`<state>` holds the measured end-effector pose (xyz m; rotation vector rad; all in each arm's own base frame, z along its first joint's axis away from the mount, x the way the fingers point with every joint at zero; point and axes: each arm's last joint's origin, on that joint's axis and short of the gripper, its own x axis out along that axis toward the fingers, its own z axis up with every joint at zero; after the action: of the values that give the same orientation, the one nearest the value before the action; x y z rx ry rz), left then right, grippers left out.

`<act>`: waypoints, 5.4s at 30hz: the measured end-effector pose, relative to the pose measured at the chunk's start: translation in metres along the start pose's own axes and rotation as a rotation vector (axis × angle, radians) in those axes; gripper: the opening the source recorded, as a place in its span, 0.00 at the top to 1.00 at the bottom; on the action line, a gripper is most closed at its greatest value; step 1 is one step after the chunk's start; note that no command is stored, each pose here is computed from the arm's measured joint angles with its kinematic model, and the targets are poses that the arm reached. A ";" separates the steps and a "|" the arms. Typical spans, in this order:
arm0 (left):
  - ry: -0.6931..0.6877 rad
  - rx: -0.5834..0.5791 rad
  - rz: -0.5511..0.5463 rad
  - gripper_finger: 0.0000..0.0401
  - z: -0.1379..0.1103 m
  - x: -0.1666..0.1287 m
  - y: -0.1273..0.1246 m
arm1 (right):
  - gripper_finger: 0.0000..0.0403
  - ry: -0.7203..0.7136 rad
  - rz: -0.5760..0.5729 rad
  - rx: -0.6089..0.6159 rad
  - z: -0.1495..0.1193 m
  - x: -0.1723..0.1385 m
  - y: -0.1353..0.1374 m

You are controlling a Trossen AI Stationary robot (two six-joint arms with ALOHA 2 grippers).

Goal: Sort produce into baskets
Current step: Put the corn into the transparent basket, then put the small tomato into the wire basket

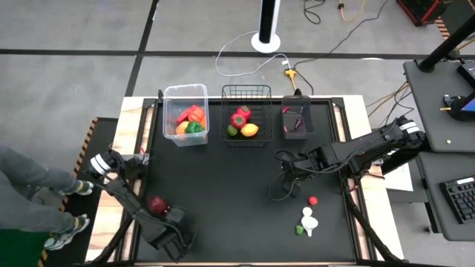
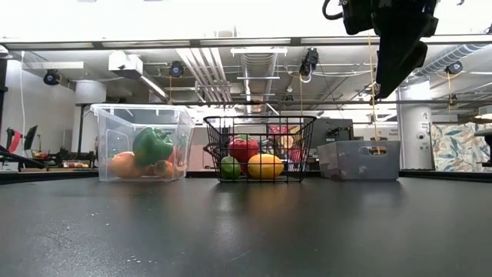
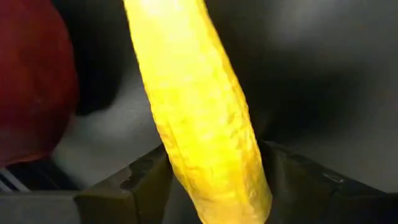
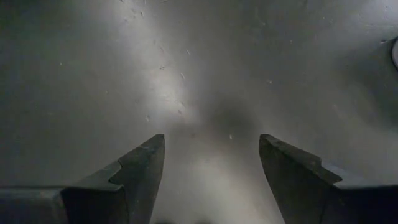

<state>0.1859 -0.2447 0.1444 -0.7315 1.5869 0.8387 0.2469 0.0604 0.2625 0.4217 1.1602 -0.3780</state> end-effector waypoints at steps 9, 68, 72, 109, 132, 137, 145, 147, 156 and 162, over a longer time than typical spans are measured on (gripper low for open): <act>0.001 0.032 -0.017 0.61 -0.001 -0.002 -0.002 | 0.37 0.000 0.001 0.000 0.000 0.000 0.000; -0.538 0.072 0.201 0.62 0.285 -0.171 0.204 | 0.37 -0.068 0.028 -0.015 0.005 0.000 0.004; -0.458 0.072 0.201 0.62 0.309 -0.160 0.222 | 0.37 -0.068 0.028 -0.014 0.005 0.000 0.004; -0.403 0.094 0.353 0.41 0.337 -0.139 0.219 | 0.37 -0.073 0.032 -0.013 0.006 0.000 0.004; -0.904 0.409 -0.073 0.41 0.141 -0.173 0.081 | 0.37 -0.047 0.012 0.110 0.005 0.009 0.006; -0.909 0.480 -0.098 0.41 0.110 -0.160 0.062 | 0.37 0.043 0.022 0.153 0.003 0.022 0.009; -0.896 0.529 -0.086 0.41 0.088 -0.143 0.047 | 0.37 0.218 0.029 0.248 -0.008 0.030 0.013; -0.895 0.534 -0.079 0.41 0.087 -0.141 0.045 | 0.37 0.260 0.002 0.269 -0.014 0.029 0.013; -0.898 0.535 -0.074 0.41 0.087 -0.140 0.044 | 0.40 0.354 -0.132 0.351 -0.046 0.021 0.021; -0.945 0.502 -0.083 0.41 0.088 -0.142 0.043 | 0.39 0.369 -0.181 0.391 -0.066 0.023 0.025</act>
<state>0.2216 -0.1458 0.2803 0.0039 0.8302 0.5475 0.2150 0.1139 0.2219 0.7529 1.4935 -0.7115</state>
